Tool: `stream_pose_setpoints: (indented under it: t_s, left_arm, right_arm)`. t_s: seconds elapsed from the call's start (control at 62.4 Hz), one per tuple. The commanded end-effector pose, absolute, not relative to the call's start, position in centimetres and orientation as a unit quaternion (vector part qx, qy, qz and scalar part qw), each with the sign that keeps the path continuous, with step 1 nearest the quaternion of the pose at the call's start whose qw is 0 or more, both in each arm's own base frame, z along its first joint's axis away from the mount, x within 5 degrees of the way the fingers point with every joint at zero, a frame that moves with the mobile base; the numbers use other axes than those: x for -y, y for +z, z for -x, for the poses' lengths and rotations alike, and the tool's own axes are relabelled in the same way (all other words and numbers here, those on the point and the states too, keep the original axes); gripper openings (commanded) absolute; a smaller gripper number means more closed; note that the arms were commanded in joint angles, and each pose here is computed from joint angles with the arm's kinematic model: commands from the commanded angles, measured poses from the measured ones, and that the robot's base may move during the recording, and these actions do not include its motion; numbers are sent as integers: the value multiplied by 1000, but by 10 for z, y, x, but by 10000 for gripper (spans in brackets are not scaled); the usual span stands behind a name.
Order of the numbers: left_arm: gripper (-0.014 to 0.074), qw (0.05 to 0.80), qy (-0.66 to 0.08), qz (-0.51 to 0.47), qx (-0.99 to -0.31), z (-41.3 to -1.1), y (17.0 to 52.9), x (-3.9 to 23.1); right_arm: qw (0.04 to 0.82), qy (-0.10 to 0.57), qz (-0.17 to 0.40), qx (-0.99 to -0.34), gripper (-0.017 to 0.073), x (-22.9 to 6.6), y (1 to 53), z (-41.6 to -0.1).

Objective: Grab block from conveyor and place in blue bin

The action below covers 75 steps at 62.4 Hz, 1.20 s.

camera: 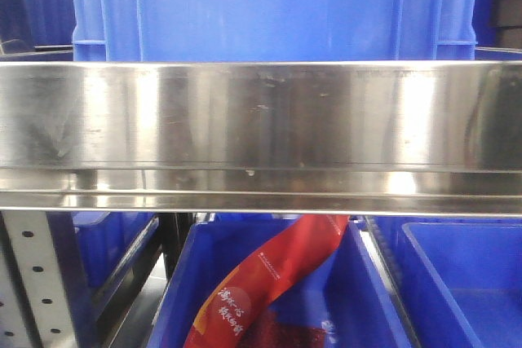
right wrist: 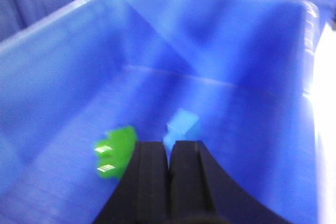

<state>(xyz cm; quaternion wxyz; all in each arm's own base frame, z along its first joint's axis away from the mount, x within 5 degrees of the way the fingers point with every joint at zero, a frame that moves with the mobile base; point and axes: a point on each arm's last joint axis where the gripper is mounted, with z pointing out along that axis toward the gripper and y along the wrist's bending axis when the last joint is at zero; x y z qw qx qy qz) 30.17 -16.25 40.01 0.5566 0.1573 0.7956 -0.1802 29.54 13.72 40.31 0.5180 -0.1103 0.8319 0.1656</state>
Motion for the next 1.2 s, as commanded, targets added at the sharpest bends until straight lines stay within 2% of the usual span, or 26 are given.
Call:
stream_pose_setpoints:
  t_s: [0.0, 0.208, 0.305, 0.449, 0.834, 0.994, 1.187]
  left_arm:
    - [-111, 572, -180, -146, -787, -294, 415, 151]
    - [-111, 609, -178, -139, -761, -261, 447, 128]
    - [-111, 638, -178, -138, -736, -243, 448, 119]
    - [-111, 649, -180, -136, -726, -214, 424, 104]
    - [-111, 628, -171, -142, -746, -118, 327, 57]
    - [-111, 649, -177, -138, -727, -91, 309, 44]
    - [-111, 684, -186, -132, -692, -69, 311, 34]
  right_arm:
    - [532, 163, 106, -824, -162, -128, 417, -286]
    - [566, 121, 128, -806, -162, -110, 437, -258]
    - [574, 99, 139, -801, -162, -101, 435, -243]
    - [599, 100, 146, -781, -162, -89, 420, -215]
    - [622, 110, 149, -761, -162, -50, 347, -123]
    - [642, 114, 143, -745, -162, -37, 337, -95]
    - [676, 121, 134, -715, -162, -27, 345, -73]
